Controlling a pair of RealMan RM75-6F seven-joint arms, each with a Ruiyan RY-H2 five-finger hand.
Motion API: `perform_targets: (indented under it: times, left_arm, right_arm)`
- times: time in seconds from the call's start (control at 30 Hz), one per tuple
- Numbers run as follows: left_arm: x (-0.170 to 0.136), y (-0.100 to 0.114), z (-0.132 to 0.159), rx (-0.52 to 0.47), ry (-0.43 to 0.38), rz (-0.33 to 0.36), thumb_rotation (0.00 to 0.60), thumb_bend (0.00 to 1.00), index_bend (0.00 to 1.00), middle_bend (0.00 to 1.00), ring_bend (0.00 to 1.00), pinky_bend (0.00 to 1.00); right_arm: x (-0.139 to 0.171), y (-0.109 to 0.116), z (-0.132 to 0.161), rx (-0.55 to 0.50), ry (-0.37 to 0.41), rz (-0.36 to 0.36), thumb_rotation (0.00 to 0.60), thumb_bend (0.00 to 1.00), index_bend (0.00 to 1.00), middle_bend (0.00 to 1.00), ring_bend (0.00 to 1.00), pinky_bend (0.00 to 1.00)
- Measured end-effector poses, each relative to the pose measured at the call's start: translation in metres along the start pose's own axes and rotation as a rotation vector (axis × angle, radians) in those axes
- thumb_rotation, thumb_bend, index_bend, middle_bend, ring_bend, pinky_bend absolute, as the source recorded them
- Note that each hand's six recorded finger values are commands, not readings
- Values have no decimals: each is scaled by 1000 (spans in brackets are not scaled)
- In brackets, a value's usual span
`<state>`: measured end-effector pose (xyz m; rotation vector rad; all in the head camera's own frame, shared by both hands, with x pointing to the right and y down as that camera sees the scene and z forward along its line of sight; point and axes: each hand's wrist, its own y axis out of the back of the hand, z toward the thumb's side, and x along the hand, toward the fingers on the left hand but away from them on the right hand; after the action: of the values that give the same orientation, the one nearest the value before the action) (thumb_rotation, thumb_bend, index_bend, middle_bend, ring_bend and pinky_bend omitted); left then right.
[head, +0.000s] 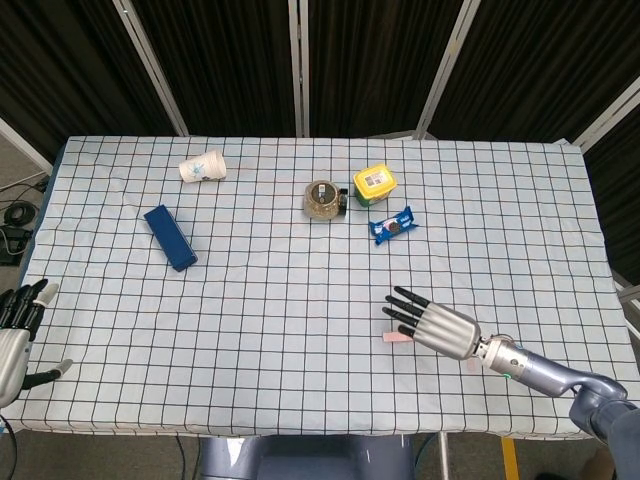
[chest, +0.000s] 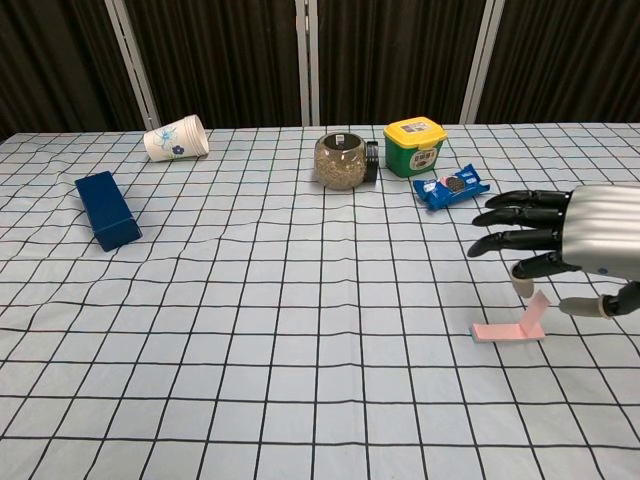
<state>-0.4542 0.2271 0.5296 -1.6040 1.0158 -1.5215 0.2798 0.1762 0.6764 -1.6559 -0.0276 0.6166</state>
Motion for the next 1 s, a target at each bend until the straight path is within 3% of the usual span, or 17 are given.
perform_targets:
  times: [0.3,0.77,1.0]
  left_arm:
    - [0,0,1,-1,1,2,600,0,0,0,0,0]
    - [-1,-1,2,-1,-1,1,600,0,0,0,0,0]
    - [-1,-1,2,0,-2,1,600,0,0,0,0,0]
  right_arm:
    - [-8,-5,4,-3,13,-2,600,270,483,148,0,0]
    - [-12,-9,4,-8,11,6,600,379,535,153,0,0]
    - [-13,-10,4,-23,3,4,600,410,602,163,0,0]
